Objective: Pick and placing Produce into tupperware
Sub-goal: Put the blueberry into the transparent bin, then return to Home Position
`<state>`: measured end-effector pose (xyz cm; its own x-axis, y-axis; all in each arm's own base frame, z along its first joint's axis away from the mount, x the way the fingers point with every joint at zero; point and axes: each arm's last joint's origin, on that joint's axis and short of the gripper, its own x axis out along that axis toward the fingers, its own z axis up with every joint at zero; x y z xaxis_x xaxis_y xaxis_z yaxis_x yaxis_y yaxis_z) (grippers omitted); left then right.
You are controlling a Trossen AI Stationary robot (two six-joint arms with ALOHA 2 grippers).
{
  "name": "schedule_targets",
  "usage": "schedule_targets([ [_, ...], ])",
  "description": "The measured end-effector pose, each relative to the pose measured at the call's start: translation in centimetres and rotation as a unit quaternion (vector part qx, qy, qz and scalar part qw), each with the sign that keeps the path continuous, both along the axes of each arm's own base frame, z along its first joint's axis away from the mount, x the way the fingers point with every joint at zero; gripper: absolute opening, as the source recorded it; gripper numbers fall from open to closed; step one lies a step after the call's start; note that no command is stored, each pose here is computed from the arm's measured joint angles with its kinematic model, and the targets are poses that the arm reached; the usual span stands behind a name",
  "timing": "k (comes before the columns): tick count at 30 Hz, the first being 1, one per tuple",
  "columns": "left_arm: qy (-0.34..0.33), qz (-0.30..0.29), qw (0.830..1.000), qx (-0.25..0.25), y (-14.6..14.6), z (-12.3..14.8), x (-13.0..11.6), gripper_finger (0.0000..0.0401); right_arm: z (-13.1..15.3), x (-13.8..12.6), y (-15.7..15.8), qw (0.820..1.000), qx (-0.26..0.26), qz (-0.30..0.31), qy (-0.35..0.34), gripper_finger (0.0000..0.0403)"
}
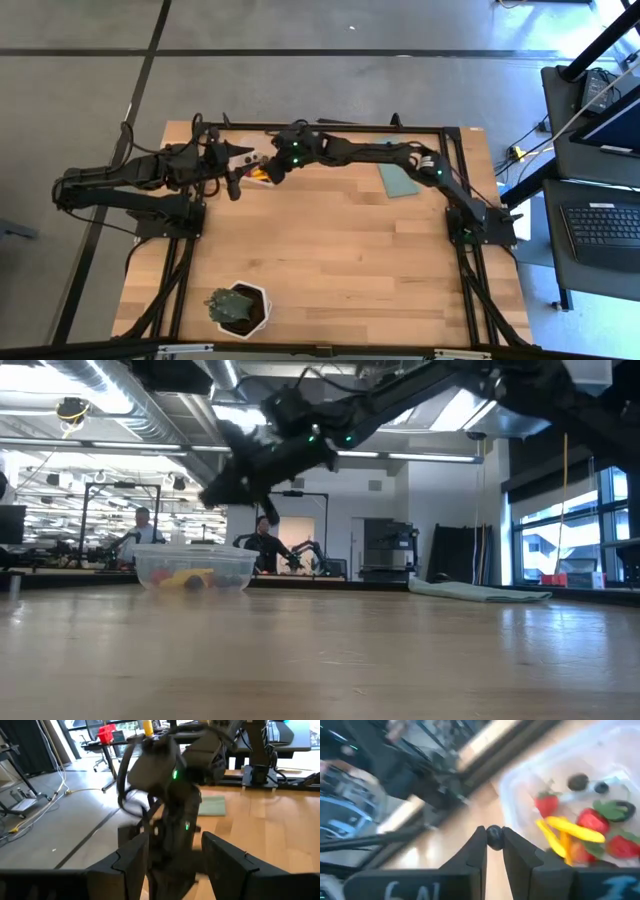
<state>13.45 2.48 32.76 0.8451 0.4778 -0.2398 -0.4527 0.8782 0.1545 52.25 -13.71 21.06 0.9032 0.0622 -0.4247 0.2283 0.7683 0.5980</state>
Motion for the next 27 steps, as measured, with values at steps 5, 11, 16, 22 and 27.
schedule_targets([
  [5, 0.001, 0.0, 1.0, 0.0, 0.0, 0.0, 0.0, 0.0176, -2.4, 1.0, -0.6, 0.997, -0.044, -0.024, 0.065, 0.0051],
  [11, 0.001, 0.0, 1.0, 0.0, 0.0, 0.0, 0.0, 0.0176, -4.5, 1.5, -1.0, 0.99, -0.065, -0.038, 0.117, 0.0051],
  [16, 0.001, 0.0, 1.0, 0.0, 0.0, 0.0, 0.0, 0.0176, -4.7, 1.6, -0.9, 0.99, -0.064, -0.035, 0.118, 0.007],
  [22, 0.001, 0.0, 1.0, 0.0, 0.0, 0.0, 0.0, 0.0176, -4.6, 1.6, -0.9, 0.991, -0.057, -0.039, 0.117, 0.0102],
  [27, 0.001, 0.0, 1.0, 0.001, 0.0, 0.0, 0.0, 0.0176, -4.5, 1.6, -0.9, 0.991, -0.062, -0.035, 0.115, 0.0123],
])
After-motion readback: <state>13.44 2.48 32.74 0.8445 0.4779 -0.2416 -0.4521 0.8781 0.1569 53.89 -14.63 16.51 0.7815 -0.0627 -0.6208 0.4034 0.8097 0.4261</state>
